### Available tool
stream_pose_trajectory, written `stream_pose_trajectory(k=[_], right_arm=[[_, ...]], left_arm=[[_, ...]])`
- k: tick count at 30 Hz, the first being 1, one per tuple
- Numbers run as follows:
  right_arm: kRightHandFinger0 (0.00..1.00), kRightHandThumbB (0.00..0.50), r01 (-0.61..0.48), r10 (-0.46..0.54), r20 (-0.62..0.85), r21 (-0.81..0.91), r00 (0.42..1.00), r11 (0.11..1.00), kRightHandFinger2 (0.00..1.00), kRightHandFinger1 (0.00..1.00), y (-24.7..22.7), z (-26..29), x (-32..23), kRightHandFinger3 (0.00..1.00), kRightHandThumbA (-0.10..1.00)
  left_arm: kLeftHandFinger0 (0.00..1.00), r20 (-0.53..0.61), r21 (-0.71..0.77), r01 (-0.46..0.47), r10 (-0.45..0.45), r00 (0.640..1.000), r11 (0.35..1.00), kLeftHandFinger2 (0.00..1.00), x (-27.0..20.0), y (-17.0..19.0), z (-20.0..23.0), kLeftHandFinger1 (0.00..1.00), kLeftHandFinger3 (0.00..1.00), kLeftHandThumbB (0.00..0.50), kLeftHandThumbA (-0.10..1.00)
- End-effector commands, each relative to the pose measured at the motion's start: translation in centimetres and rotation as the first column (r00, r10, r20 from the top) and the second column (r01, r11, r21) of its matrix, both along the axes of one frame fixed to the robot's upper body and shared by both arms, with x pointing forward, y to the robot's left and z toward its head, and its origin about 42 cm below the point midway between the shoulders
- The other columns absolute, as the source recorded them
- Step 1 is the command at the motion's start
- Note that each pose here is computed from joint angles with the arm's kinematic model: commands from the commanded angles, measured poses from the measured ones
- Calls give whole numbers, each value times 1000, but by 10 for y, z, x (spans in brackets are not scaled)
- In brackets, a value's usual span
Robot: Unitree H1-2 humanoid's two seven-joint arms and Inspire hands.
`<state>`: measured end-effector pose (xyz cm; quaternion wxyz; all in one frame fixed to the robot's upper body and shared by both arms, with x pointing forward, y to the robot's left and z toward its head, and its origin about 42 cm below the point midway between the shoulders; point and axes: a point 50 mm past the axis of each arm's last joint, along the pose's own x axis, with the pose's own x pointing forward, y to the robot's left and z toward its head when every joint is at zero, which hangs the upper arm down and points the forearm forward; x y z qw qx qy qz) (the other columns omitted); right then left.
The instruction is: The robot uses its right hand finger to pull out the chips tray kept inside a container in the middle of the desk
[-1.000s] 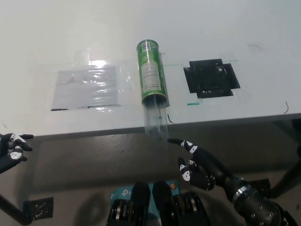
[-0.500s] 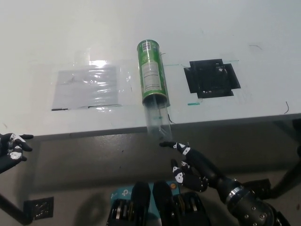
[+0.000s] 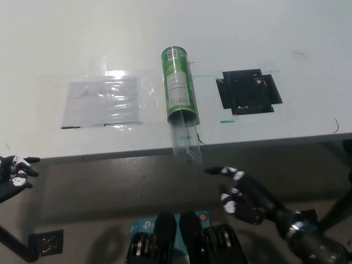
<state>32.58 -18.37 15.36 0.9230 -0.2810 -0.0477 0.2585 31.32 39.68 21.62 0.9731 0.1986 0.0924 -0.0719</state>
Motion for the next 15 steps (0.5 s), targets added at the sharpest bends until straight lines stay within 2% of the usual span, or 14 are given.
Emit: stream_pose_trajectory(k=[1,3,6,7,8,9,10,11,13,14,15], right_arm=[[0,198,49,-49,2,46,999,998,719,50,-22,18,-4,755,-100],[0,201,82,-85,19,114,996,990,675,0,-36,22,-4,705,-100],[0,199,105,-109,12,168,994,980,705,0,-50,26,-3,711,-100],[0,212,113,-118,24,165,993,980,703,4,-55,29,-2,720,-100],[61,239,121,-128,30,170,991,978,714,121,-63,33,0,752,-100],[70,255,132,-139,25,194,990,972,708,125,-68,35,1,749,-100],[34,260,132,-139,23,197,990,971,707,90,-68,35,1,747,-100],[100,260,143,-150,16,218,989,965,693,157,-71,36,3,755,-100],[36,260,158,-164,6,246,986,956,669,112,-74,37,4,759,-100],[25,259,217,-214,-45,316,976,924,635,114,-81,40,10,753,-100],[1,259,221,-218,-47,340,975,914,625,103,-82,41,11,751,-100]], left_arm=[[592,22,7,-19,19,1000,1000,766,-1,8,10,654,935,0,47],[579,17,5,-25,25,1000,1000,760,-2,9,8,647,924,0,61],[539,11,2,-24,24,1000,1000,749,-3,9,6,623,913,0,60],[538,9,1,-26,26,1000,1000,747,-4,9,5,621,915,0,58],[525,9,-6,-33,33,999,999,740,-4,9,4,607,913,0,48],[522,11,-6,-32,33,999,999,738,-4,9,5,606,912,0,47],[521,10,-6,-33,34,999,999,737,-4,9,4,605,911,0,46],[519,8,-9,-33,33,999,999,735,-5,9,4,604,911,0,43],[509,9,-12,-35,35,999,999,728,-5,9,3,598,911,0,34],[520,7,-9,-34,34,999,999,740,-5,9,2,607,931,0,20],[524,3,-10,-35,35,999,999,743,-6,8,1,609,934,0,17]])
